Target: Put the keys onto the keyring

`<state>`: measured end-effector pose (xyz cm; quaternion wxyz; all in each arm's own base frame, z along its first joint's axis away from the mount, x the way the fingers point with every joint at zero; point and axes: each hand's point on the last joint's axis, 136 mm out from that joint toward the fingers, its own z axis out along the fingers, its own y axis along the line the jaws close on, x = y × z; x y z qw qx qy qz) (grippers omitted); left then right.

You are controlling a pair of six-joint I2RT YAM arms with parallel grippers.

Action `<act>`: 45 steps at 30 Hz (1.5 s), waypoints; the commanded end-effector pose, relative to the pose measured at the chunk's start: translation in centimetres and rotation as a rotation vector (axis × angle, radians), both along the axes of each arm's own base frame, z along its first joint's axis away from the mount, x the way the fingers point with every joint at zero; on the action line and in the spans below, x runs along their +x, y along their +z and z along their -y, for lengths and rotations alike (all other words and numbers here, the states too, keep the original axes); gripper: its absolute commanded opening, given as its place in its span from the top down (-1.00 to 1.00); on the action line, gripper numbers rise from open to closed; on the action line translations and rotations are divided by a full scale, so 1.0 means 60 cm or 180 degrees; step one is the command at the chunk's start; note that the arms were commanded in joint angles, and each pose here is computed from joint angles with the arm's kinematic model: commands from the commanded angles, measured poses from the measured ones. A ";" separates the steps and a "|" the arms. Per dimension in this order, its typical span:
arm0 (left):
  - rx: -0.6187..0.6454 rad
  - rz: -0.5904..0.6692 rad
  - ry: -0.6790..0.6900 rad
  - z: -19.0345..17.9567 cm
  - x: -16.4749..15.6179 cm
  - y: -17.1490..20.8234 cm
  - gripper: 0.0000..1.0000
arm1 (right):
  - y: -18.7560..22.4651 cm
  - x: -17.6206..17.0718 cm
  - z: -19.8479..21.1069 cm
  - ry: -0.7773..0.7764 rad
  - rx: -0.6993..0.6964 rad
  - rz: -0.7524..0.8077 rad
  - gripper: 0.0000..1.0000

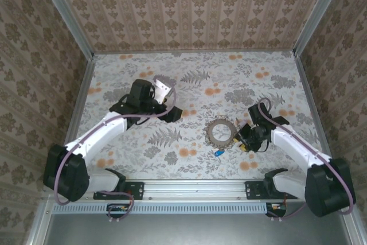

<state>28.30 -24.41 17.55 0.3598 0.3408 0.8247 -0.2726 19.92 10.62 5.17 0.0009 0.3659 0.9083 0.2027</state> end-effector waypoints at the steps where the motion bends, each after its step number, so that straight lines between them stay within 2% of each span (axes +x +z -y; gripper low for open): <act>1: 0.0059 0.0619 -0.0229 0.001 0.007 0.032 -1.00 | 0.010 0.028 0.000 0.0760 -0.0346 0.0305 0.42; 3: 0.0134 0.0704 -0.0293 0.004 0.002 0.033 -1.00 | 0.007 0.030 0.025 0.1010 -0.0753 0.0352 0.43; 6: -0.0006 0.0686 -0.0525 0.021 -0.015 0.033 -1.00 | -0.002 0.029 0.045 0.1353 -0.1054 0.0286 0.46; 14: -0.0174 0.0743 -0.0457 0.026 -0.011 0.044 -1.00 | -0.026 0.033 0.011 0.2253 -0.1324 0.0286 0.41; 21: -0.0205 0.0849 -0.0308 0.017 -0.009 0.063 -1.00 | -0.012 0.012 -0.010 0.2615 -0.1374 0.0291 0.39; 26: -0.0177 0.0950 -0.0142 0.005 -0.001 0.068 -1.00 | -0.020 0.009 -0.019 0.2938 -0.1732 0.0281 0.40; 28: -0.0157 0.0970 -0.0085 0.001 0.002 0.070 -1.00 | -0.022 0.012 -0.020 0.2985 -0.1887 0.0275 0.40; 32: -0.0176 0.1000 -0.0027 -0.004 0.001 0.073 -1.00 | -0.035 0.014 -0.048 0.3058 -0.1772 0.0351 0.39; 39: -0.0154 0.1051 -0.0024 -0.008 -0.002 0.079 -1.00 | -0.048 0.018 -0.048 0.3109 -0.1965 0.0354 0.34; 45: -0.0119 0.1091 -0.0005 -0.012 -0.001 0.081 -1.00 | -0.020 0.028 -0.035 0.2926 -0.2178 0.0493 0.41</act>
